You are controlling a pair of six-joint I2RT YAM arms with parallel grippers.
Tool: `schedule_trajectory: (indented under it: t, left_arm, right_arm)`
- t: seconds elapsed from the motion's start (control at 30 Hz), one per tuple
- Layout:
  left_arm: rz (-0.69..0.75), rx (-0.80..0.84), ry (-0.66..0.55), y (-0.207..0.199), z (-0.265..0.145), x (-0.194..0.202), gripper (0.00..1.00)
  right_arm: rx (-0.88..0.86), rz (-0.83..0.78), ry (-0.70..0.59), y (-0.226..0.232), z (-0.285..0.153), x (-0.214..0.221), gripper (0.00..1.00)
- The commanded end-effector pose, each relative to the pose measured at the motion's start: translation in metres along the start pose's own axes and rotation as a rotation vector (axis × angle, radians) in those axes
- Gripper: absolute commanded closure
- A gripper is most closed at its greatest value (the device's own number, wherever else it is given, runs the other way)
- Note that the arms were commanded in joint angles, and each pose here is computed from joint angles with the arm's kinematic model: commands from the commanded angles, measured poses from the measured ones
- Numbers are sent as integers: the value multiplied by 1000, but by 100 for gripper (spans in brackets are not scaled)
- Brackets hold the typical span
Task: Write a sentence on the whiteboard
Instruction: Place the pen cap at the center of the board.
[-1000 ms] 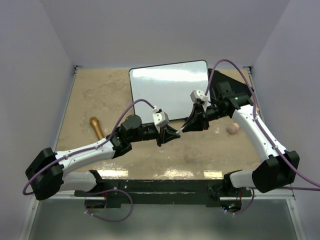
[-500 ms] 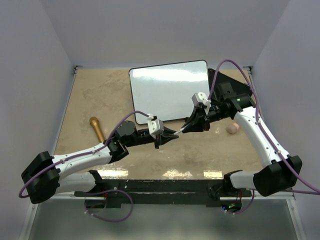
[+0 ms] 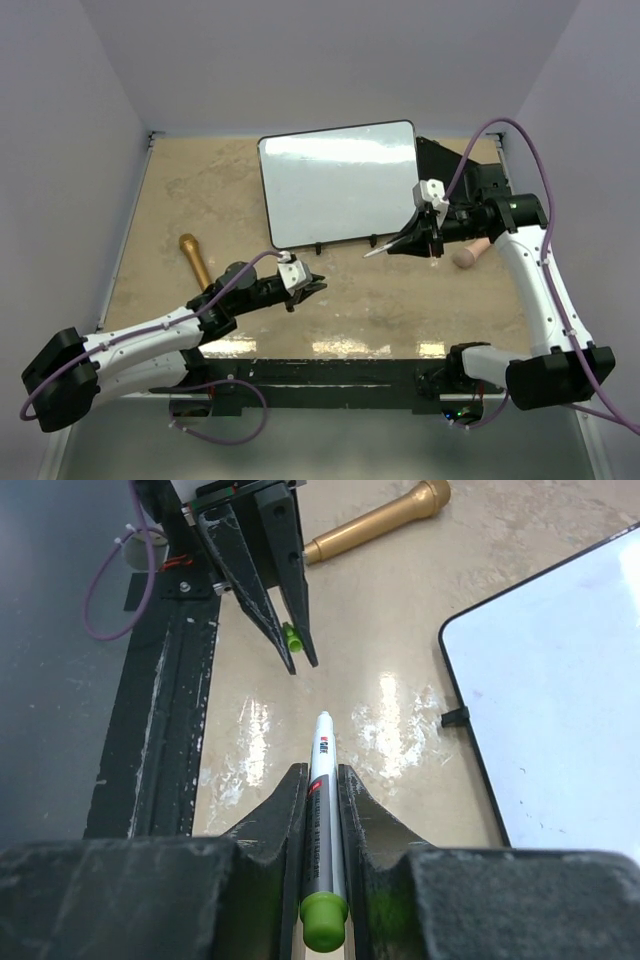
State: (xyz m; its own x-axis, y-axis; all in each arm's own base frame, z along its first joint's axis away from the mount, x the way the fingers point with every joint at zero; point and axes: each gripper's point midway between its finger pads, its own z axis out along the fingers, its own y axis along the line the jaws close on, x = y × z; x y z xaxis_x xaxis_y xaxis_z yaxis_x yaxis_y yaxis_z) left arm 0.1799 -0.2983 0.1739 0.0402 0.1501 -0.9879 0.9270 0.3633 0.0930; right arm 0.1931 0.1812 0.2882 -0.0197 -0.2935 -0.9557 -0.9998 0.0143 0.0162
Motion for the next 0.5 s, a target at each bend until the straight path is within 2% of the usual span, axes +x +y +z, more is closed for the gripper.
schedule_trajectory:
  t: [0.0, 0.47]
  left_arm:
    - [-20, -35, -48, 4, -5, -9, 100]
    - [-79, -34, -77, -9, -18, -4, 100]
  right_arm:
    - [34, -50, 9, -5, -8, -13, 100]
    - [69, -75, 29, -19, -14, -21, 100]
